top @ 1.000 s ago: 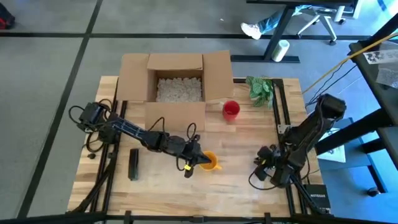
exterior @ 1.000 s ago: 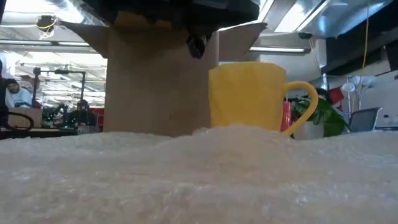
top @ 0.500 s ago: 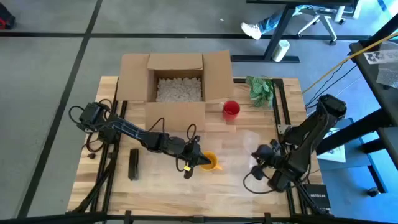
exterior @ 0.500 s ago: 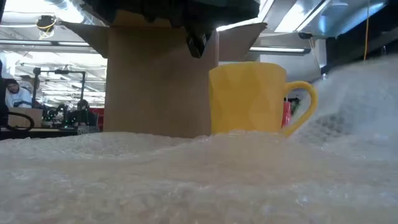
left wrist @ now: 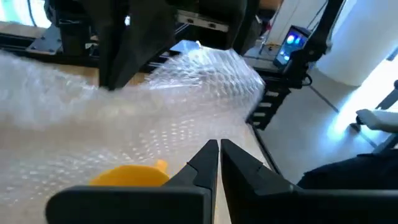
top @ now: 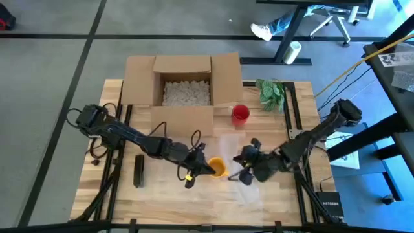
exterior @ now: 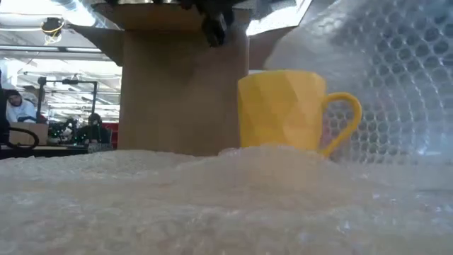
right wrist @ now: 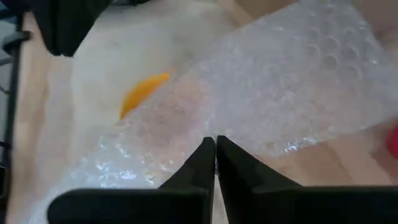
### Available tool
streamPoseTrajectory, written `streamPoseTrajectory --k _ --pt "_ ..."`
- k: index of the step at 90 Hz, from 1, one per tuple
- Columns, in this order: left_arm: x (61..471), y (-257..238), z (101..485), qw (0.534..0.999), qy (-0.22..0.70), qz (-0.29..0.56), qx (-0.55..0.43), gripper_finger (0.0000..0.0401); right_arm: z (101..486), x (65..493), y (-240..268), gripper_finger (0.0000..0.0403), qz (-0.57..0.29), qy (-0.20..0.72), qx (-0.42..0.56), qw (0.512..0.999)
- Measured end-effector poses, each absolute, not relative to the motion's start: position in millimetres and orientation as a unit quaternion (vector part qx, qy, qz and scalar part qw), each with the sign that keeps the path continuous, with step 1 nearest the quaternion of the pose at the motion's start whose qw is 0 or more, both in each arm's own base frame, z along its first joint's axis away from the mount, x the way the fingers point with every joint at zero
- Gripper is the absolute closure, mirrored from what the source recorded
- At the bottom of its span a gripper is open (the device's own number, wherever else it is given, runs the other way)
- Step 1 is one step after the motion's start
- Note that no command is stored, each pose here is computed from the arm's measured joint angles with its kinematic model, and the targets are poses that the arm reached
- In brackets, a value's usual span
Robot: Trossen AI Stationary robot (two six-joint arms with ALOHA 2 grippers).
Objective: Wrap mug
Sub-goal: Wrap the yellow mug with bubble wrap
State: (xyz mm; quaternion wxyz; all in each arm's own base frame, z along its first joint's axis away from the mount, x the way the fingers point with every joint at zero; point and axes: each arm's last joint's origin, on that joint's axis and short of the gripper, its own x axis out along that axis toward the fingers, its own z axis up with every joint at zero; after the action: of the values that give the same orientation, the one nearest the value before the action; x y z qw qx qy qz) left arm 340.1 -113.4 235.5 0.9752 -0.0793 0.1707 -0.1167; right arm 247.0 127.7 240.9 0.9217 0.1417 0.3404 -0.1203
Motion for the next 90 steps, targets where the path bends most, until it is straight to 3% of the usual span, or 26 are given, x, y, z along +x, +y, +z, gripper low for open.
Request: streamPoseTrajectory --k 26,43,90 --pt "326 -120 222 0.964 0.253 -0.045 -0.066 0.0401 221 287 113 0.0403 -0.039 0.362 0.176 0.914" --pt "326 -119 221 0.964 0.257 -0.028 -0.068 0.0401 210 306 111 0.0403 -0.004 0.394 0.195 0.898" --pt "319 -122 213 0.953 0.296 -0.002 -0.065 0.0401 226 372 115 0.0403 0.023 0.550 0.124 0.826"
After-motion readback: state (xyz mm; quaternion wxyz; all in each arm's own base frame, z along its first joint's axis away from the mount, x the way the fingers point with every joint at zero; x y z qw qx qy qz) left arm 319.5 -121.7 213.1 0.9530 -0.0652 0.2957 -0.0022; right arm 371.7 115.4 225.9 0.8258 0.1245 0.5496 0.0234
